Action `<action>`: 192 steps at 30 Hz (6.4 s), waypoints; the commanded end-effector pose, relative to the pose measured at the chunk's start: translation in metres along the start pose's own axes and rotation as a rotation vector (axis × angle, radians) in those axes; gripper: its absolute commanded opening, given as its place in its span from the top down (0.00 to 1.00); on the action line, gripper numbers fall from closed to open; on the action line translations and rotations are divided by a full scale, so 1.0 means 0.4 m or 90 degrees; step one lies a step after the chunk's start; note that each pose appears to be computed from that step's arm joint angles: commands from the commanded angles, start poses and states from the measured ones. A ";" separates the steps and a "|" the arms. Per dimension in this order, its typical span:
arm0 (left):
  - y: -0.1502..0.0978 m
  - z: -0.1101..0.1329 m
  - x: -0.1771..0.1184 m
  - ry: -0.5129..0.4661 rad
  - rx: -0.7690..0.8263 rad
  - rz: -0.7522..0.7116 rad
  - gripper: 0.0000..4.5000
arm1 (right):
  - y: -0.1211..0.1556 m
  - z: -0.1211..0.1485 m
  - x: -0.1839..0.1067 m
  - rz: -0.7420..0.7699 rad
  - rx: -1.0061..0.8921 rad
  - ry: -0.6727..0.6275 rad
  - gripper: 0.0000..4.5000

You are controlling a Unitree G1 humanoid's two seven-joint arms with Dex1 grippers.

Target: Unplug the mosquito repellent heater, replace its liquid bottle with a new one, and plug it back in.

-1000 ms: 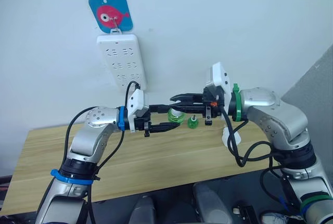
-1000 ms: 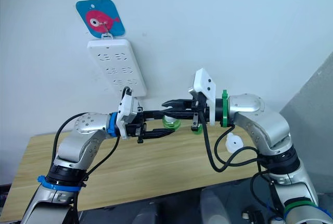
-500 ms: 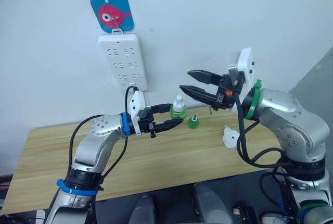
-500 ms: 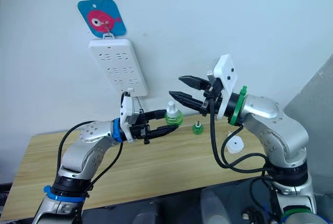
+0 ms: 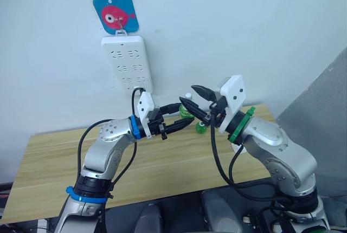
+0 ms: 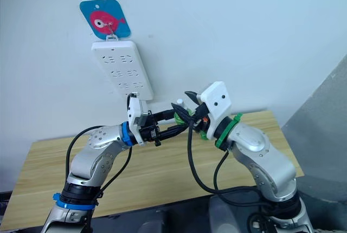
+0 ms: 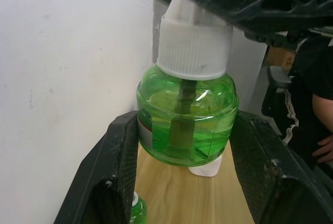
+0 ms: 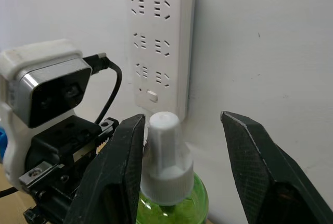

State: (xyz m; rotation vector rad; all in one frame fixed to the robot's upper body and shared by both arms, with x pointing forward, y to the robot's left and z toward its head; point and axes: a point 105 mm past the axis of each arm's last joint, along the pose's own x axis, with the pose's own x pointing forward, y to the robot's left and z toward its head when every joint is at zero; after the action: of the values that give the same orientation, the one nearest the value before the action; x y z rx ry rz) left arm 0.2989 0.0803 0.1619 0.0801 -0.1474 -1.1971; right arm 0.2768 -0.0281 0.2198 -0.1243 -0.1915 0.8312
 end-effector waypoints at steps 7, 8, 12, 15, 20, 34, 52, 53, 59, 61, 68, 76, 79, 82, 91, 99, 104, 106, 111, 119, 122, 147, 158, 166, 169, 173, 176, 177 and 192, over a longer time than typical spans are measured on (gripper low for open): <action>0.005 0.019 -0.001 -0.011 0.029 -0.001 0.50 | 0.004 0.008 0.010 -0.016 0.001 -0.019 0.55; 0.005 0.019 -0.002 -0.010 0.031 -0.004 0.50 | 0.010 0.011 0.009 -0.003 0.005 -0.022 0.60; 0.011 0.021 -0.004 -0.004 0.041 -0.014 0.50 | 0.034 0.020 0.005 0.060 0.024 -0.031 0.78; 0.014 0.024 -0.005 0.000 0.050 -0.030 0.50 | 0.042 0.021 0.002 0.124 0.017 -0.024 0.78; 0.000 0.024 -0.016 0.023 0.068 -0.096 0.50 | 0.026 0.009 -0.020 0.314 -0.001 0.021 0.78; -0.047 0.014 -0.021 0.017 0.073 -0.123 0.50 | -0.032 0.053 -0.022 0.452 -0.014 0.058 0.40; -0.038 0.003 -0.003 -0.030 0.014 -0.025 0.50 | -0.030 0.086 -0.048 0.170 -0.026 -0.022 0.00; -0.039 0.002 -0.002 -0.031 0.012 -0.023 0.50 | -0.024 0.080 -0.050 0.162 -0.009 -0.021 0.00; -0.040 0.007 0.008 -0.042 0.009 -0.012 0.50 | -0.008 0.032 -0.046 0.114 0.023 0.009 0.00; -0.040 0.011 0.010 -0.044 0.012 -0.011 0.50 | -0.002 0.018 -0.048 0.112 0.033 0.019 0.00; -0.035 0.021 0.012 -0.047 0.022 -0.010 0.50 | 0.002 -0.005 -0.040 0.093 0.082 0.019 0.00; -0.035 0.027 0.015 -0.050 0.030 -0.014 0.50 | 0.009 -0.013 -0.032 0.096 0.094 0.018 0.45; -0.034 0.029 0.016 -0.051 0.029 -0.013 0.50 | 0.013 -0.015 -0.033 0.102 0.086 0.021 0.68; -0.038 0.033 0.019 -0.050 0.029 -0.022 0.50 | 0.014 -0.012 -0.032 0.107 0.078 0.019 0.76; -0.027 0.024 0.001 0.016 0.013 -0.065 0.29 | 0.007 -0.001 -0.032 0.116 0.063 0.011 0.76; -0.010 0.031 0.007 0.067 0.046 -0.103 0.02 | 0.008 0.001 -0.033 0.133 0.034 0.021 0.76; -0.030 0.039 0.014 0.066 0.028 -0.144 0.02 | 0.011 0.005 -0.032 0.139 0.032 0.018 0.76; -0.039 0.037 0.015 0.069 0.023 -0.164 0.02 | 0.013 0.005 -0.032 0.144 0.032 0.019 0.76; -0.036 0.042 0.025 0.058 0.010 -0.161 0.02 | 0.018 0.006 -0.033 0.152 0.031 0.020 0.76; -0.033 0.048 0.037 0.039 -0.002 -0.156 0.16 | 0.018 0.005 -0.034 0.155 0.031 0.021 0.76; -0.034 0.045 0.036 0.040 -0.008 -0.155 0.36 | 0.019 0.006 -0.034 0.155 0.030 0.021 0.76; -0.019 0.033 0.047 0.010 0.033 -0.125 0.50 | -0.003 0.012 -0.024 0.130 -0.041 0.020 0.24; -0.015 0.029 0.036 0.007 0.026 -0.106 0.50 | -0.044 0.015 -0.052 0.117 -0.032 0.027 0.24; -0.011 0.032 0.036 0.005 0.029 -0.100 0.50 | -0.010 0.035 -0.078 0.186 -0.050 0.029 0.24; -0.010 0.032 0.034 0.008 0.032 -0.101 0.50 | 0.003 0.049 -0.081 0.209 -0.046 0.021 0.24; -0.013 0.038 0.035 0.007 0.038 -0.108 0.50 | 0.005 0.023 -0.047 0.192 -0.067 0.033 0.24; -0.016 0.043 0.037 0.004 0.042 -0.114 0.50 | -0.005 -0.004 -0.030 0.170 -0.085 0.043 0.24; -0.017 0.045 0.036 0.004 0.045 -0.115 0.50 | -0.009 -0.007 -0.026 0.165 -0.089 0.041 0.24; -0.018 0.051 0.030 0.003 0.052 -0.119 0.50 | -0.057 -0.022 -0.022 0.129 -0.084 0.029 0.24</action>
State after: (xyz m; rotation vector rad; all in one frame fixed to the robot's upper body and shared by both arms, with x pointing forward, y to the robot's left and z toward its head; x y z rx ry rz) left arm 0.2974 0.0665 0.1639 0.1450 -0.1047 -1.3702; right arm 0.2861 -0.0365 0.2066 -0.2688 -0.1604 1.0621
